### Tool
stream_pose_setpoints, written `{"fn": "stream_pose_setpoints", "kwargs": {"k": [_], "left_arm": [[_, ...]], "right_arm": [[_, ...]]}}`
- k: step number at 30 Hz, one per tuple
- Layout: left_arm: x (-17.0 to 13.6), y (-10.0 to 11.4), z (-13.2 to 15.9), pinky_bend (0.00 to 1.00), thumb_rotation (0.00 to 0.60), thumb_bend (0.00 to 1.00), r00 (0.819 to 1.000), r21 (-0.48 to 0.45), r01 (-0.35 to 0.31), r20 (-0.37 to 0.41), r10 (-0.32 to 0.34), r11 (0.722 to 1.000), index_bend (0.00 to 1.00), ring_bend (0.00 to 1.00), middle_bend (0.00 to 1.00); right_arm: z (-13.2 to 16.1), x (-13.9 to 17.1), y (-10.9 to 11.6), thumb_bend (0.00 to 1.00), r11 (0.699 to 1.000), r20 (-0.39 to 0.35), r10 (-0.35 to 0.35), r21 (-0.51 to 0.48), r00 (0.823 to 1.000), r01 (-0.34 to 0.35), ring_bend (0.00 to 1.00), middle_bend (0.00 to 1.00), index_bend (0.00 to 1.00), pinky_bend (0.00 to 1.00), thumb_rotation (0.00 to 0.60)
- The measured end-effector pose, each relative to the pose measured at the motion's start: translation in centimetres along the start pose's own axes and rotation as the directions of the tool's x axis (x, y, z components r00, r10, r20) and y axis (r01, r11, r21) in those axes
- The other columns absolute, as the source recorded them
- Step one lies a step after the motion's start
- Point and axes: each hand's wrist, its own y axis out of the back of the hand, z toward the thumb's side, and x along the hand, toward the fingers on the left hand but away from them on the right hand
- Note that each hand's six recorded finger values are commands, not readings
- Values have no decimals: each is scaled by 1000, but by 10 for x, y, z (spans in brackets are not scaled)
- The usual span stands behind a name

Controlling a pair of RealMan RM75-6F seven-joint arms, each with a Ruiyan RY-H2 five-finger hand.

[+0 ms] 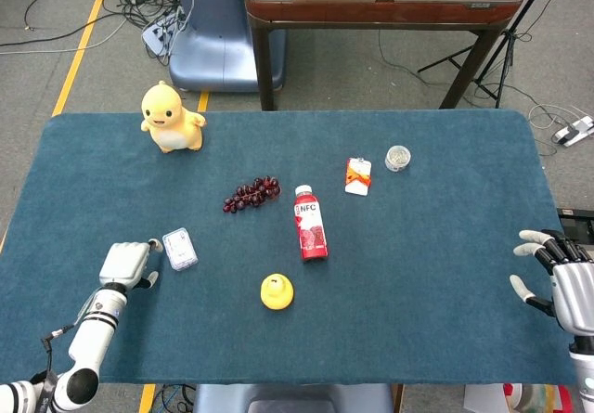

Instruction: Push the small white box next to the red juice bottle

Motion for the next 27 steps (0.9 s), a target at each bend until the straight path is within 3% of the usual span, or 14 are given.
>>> {"fn": "stream_pose_setpoints", "kwargs": {"k": [27], "left_arm": [[7, 11, 34, 1000, 600, 350, 998, 8, 9, 55, -9, 1000, 311, 990, 1000]], "right_arm": [[-3, -1, 2, 211, 1000, 9, -3, -5, 1000, 3, 205, 312, 444, 369, 600]]}}
